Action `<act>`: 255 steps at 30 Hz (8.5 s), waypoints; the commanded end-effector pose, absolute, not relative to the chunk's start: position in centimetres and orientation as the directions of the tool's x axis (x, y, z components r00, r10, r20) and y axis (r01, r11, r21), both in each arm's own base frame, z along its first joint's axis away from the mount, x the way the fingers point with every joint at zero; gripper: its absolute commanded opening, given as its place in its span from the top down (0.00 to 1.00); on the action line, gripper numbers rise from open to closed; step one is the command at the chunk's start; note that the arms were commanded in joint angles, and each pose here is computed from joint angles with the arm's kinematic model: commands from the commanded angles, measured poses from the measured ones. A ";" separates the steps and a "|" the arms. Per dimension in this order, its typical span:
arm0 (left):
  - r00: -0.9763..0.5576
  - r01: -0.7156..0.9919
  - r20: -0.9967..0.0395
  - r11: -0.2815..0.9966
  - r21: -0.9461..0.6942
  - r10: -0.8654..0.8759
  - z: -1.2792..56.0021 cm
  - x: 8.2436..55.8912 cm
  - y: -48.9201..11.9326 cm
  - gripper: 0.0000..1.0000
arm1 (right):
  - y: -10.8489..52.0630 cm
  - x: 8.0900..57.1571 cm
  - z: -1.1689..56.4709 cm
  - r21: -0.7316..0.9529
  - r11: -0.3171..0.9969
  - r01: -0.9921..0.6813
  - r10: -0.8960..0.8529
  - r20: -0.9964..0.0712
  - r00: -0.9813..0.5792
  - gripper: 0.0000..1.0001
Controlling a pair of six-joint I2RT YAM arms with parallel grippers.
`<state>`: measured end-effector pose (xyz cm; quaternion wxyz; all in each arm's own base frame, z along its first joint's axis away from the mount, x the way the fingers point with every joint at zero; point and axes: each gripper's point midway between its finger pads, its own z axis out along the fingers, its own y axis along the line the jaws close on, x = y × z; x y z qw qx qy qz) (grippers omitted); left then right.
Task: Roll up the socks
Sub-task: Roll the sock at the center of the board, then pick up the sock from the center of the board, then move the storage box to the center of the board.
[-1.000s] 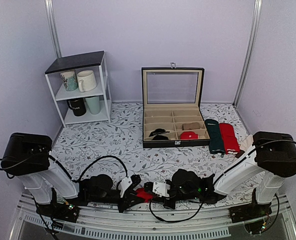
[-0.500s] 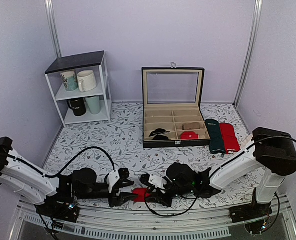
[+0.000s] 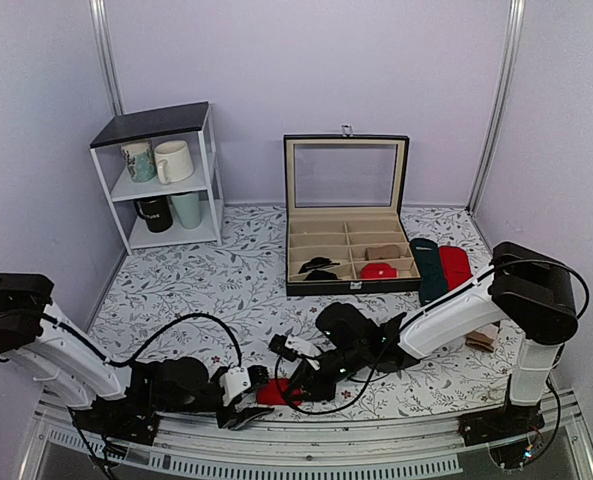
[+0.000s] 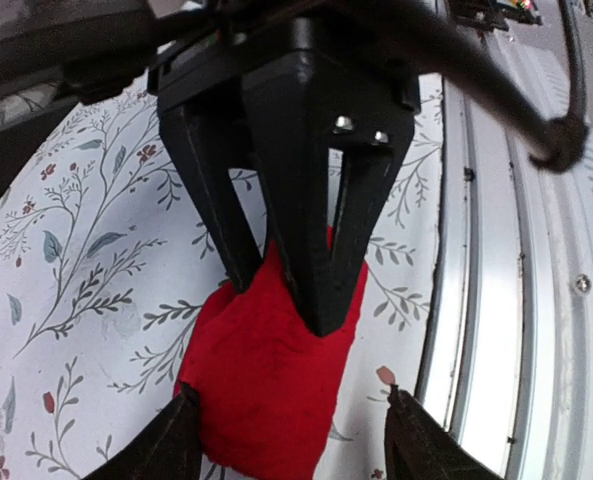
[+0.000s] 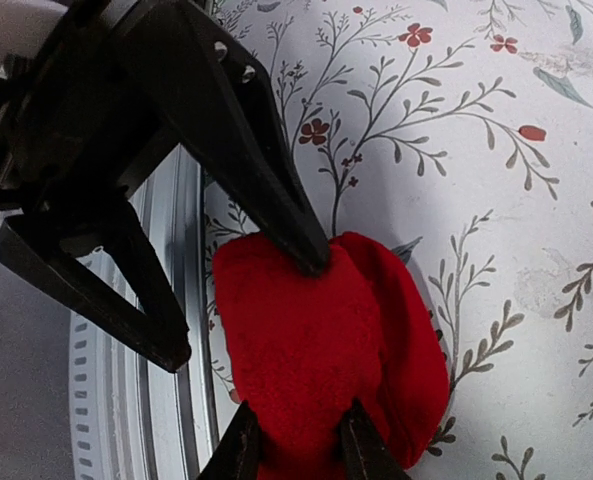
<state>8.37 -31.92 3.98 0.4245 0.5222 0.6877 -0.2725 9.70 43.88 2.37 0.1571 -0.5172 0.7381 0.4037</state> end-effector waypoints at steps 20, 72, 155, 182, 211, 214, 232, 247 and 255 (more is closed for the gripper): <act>0.003 0.926 -0.900 0.338 0.167 0.435 6.0 7.0 -32.0 0.43 | 34.1 6.5 -8.1 0.478 0.437 -0.762 -0.820 -0.136 -0.556 0.82; -0.354 0.891 -0.731 0.449 -0.072 0.584 -3.6 7.3 -29.8 0.97 | 40.4 14.2 5.2 0.164 0.272 -0.948 -0.580 -0.759 -0.297 0.47; -0.411 0.890 -0.645 0.435 -0.133 0.644 -6.2 6.7 -30.0 0.99 | 40.4 11.3 7.9 0.039 -0.028 -0.999 -0.574 -0.819 -0.016 0.30; -0.415 0.889 -0.641 0.437 -0.136 0.645 -6.4 6.7 -29.9 0.99 | 40.1 9.3 1.4 0.355 0.024 -0.935 -0.721 -0.641 -0.262 0.32; -0.299 0.819 -0.857 0.574 -0.004 0.420 6.8 11.9 -30.1 0.01 | 40.0 11.8 3.4 0.415 0.134 -0.900 -0.671 -0.630 -0.391 0.99; -0.310 0.792 -0.882 0.610 -0.032 0.355 9.2 13.0 -28.6 0.01 | 39.8 14.5 7.6 0.382 0.149 -0.912 -0.587 -0.708 -0.392 0.99; -0.296 0.737 -0.917 0.674 -0.042 0.266 14.2 15.3 -27.3 0.00 | 33.8 38.1 17.8 0.156 0.429 -0.890 -0.429 -0.831 -0.353 0.99; -0.299 0.746 -0.909 0.665 -0.032 0.291 14.1 15.2 -27.6 0.01 | 31.8 46.1 12.5 0.066 0.595 -0.801 -0.503 -0.746 -0.436 1.00; -0.310 0.750 -0.895 0.661 -0.023 0.320 12.7 15.1 -27.4 0.01 | 28.3 41.7 11.2 0.113 0.690 -0.715 -0.433 -0.727 -0.533 1.00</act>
